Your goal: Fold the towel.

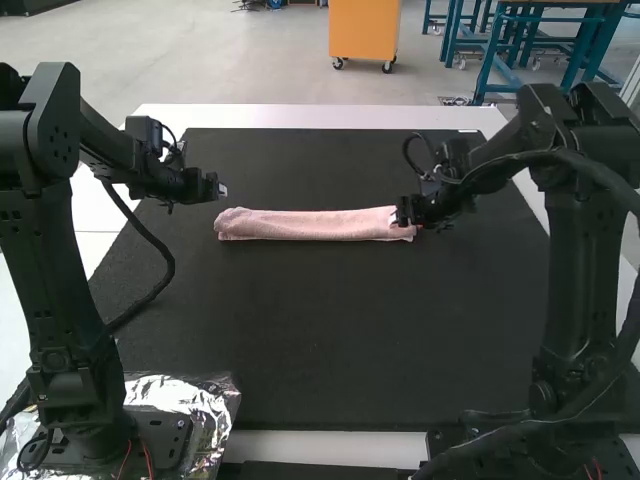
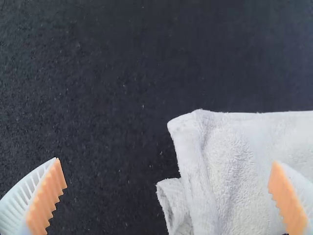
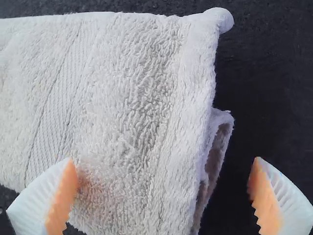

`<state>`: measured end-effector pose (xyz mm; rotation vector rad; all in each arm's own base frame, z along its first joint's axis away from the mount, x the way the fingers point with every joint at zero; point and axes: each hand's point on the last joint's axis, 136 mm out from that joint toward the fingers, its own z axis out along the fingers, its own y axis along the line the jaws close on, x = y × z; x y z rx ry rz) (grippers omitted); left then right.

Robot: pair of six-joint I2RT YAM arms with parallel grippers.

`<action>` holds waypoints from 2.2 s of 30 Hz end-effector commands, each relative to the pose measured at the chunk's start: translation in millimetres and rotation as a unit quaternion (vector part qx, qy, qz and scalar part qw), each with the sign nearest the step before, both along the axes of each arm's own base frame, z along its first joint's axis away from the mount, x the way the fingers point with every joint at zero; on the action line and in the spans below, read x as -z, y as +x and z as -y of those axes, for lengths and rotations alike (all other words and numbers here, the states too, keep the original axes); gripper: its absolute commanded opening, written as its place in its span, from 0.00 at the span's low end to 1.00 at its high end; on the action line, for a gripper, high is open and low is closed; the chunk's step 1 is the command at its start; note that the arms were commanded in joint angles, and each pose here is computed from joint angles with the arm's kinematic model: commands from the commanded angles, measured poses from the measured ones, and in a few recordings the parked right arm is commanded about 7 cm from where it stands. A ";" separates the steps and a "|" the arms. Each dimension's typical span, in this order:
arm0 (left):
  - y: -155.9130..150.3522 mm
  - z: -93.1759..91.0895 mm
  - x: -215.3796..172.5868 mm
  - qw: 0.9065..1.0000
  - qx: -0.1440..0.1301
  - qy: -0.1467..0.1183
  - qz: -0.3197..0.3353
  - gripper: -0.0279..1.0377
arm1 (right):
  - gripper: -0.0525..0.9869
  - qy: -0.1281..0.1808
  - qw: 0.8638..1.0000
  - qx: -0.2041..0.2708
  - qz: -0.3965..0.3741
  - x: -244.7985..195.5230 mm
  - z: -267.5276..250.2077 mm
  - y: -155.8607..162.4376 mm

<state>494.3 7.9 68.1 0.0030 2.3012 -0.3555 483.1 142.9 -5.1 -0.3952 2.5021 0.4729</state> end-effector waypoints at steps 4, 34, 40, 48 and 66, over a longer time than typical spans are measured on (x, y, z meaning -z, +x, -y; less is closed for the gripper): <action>1.1 4.8 -15.0 1.000 0.007 -0.001 0.018 0.94 | 0.03 0.043 0.998 -0.041 -0.022 6.9 -23.0 -14.5; 12.0 33.2 -24.2 0.998 0.019 0.022 0.053 0.94 | 0.03 0.082 0.988 -0.116 0.054 -71.3 -131.4 -23.5; 8.8 18.0 -18.6 0.998 0.001 0.025 0.059 0.94 | 0.03 0.092 0.982 -0.153 0.052 -68.5 -178.9 -37.1; 6.2 -20.3 -16.3 0.997 -0.032 0.032 0.067 0.94 | 0.03 0.102 0.975 -0.188 0.061 -68.0 -231.0 -34.8; 6.1 -37.7 -18.1 0.995 -0.041 0.043 0.075 0.94 | 0.03 0.123 0.960 -0.238 0.079 -76.3 -310.7 -32.5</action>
